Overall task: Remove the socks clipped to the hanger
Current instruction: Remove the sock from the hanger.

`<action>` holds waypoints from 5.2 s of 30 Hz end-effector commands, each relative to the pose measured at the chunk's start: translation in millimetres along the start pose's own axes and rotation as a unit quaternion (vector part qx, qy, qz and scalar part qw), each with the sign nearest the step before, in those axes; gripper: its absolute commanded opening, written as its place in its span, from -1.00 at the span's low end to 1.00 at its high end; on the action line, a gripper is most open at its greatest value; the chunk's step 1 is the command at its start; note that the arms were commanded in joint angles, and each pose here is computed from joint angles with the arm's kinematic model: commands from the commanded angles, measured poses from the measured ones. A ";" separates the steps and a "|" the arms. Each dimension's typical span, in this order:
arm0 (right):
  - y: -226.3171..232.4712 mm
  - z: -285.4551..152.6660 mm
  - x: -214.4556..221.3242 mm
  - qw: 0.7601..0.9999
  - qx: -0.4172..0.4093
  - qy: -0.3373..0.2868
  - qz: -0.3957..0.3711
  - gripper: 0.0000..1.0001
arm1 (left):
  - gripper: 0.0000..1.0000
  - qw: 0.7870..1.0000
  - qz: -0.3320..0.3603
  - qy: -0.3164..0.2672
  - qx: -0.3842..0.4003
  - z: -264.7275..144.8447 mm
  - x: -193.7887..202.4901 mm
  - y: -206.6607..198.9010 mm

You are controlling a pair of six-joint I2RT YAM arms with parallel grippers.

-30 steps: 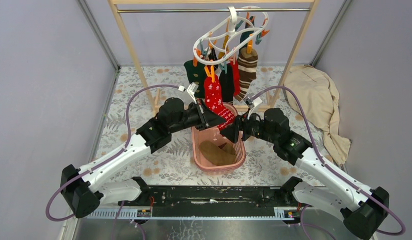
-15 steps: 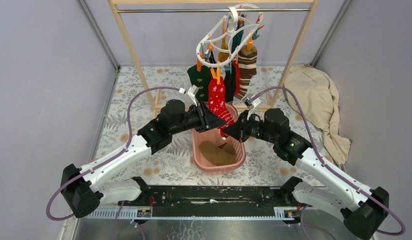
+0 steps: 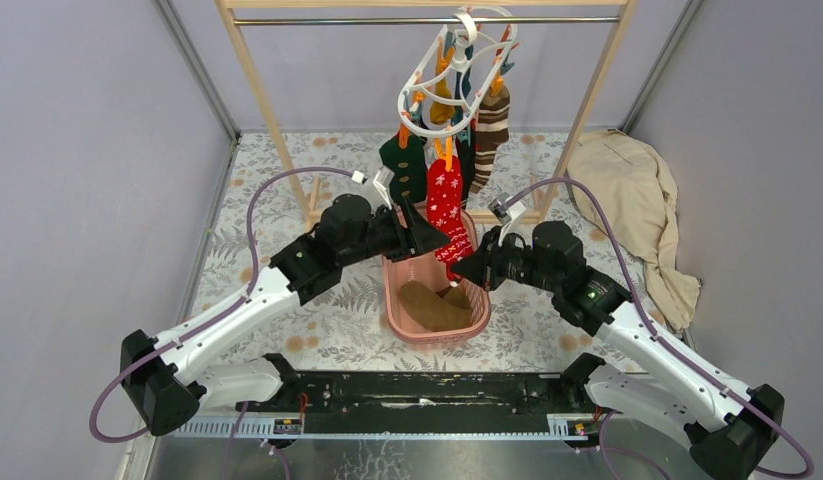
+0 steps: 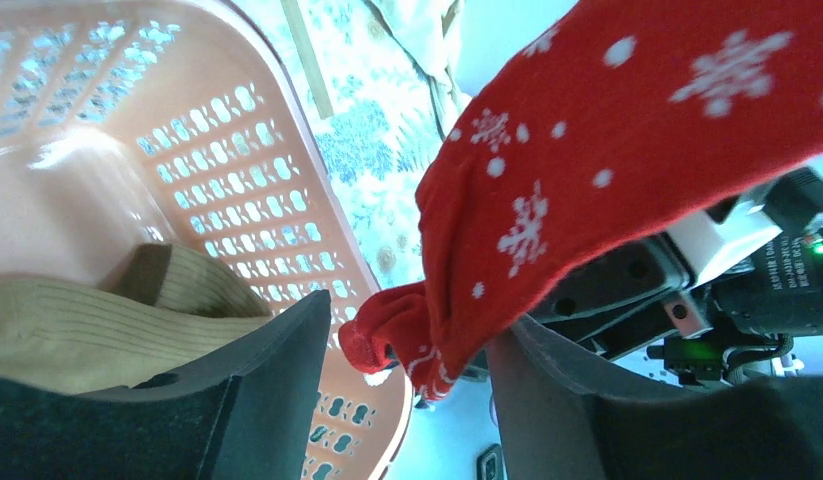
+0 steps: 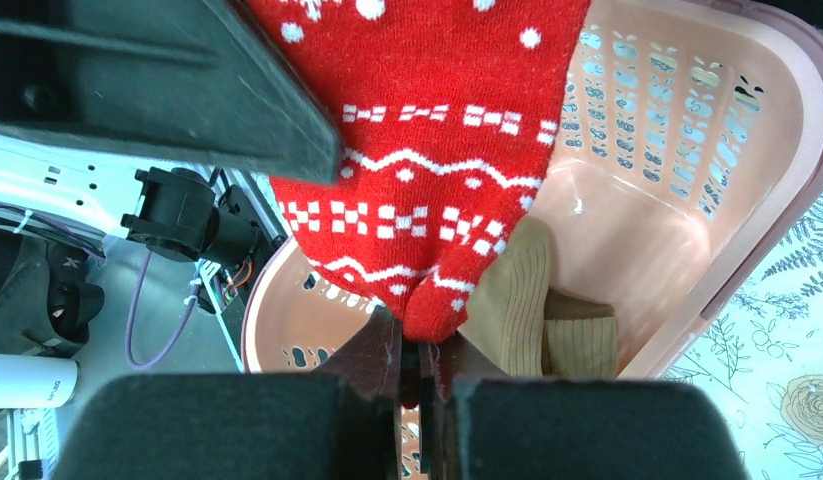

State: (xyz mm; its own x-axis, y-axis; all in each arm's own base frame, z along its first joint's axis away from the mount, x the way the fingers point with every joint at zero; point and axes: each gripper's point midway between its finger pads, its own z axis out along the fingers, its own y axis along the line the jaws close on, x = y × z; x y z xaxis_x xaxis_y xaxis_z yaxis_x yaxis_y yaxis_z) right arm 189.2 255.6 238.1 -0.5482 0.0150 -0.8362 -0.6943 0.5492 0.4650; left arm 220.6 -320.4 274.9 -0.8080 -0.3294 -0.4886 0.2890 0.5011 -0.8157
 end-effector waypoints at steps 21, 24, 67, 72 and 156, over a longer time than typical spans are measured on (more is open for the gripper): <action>-11.5 10.7 -15.9 0.999 0.038 0.003 -0.023 -1.00 | 0.50 0.972 0.119 -0.198 0.030 -30.1 -101.1 -91.2; -11.2 12.5 -22.5 0.999 0.040 -0.001 -0.029 -1.00 | 0.48 0.968 0.130 -0.214 0.019 -25.1 -111.0 -93.2; 11.3 2.8 -47.8 0.998 0.019 0.034 -0.057 -1.00 | 0.57 0.898 0.301 -0.322 -0.011 -36.4 -176.8 -92.2; 10.8 2.2 -46.2 0.997 0.020 0.038 -0.059 -1.00 | 0.91 0.900 0.298 -0.319 0.003 -60.8 -182.0 -80.5; -8.8 17.8 25.7 0.990 0.009 0.142 -0.014 -0.91 | 0.77 0.923 0.298 -0.245 0.005 -18.5 -169.7 -71.8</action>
State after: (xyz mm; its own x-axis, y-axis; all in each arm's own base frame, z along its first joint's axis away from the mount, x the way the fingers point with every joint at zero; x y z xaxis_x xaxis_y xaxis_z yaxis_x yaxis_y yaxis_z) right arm 190.7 261.7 211.0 -0.6375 -0.2212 -0.7380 -0.6966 0.5747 0.4295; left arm 334.9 -293.9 415.6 -0.2009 -0.2996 -0.9327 0.6186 0.6995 -0.3579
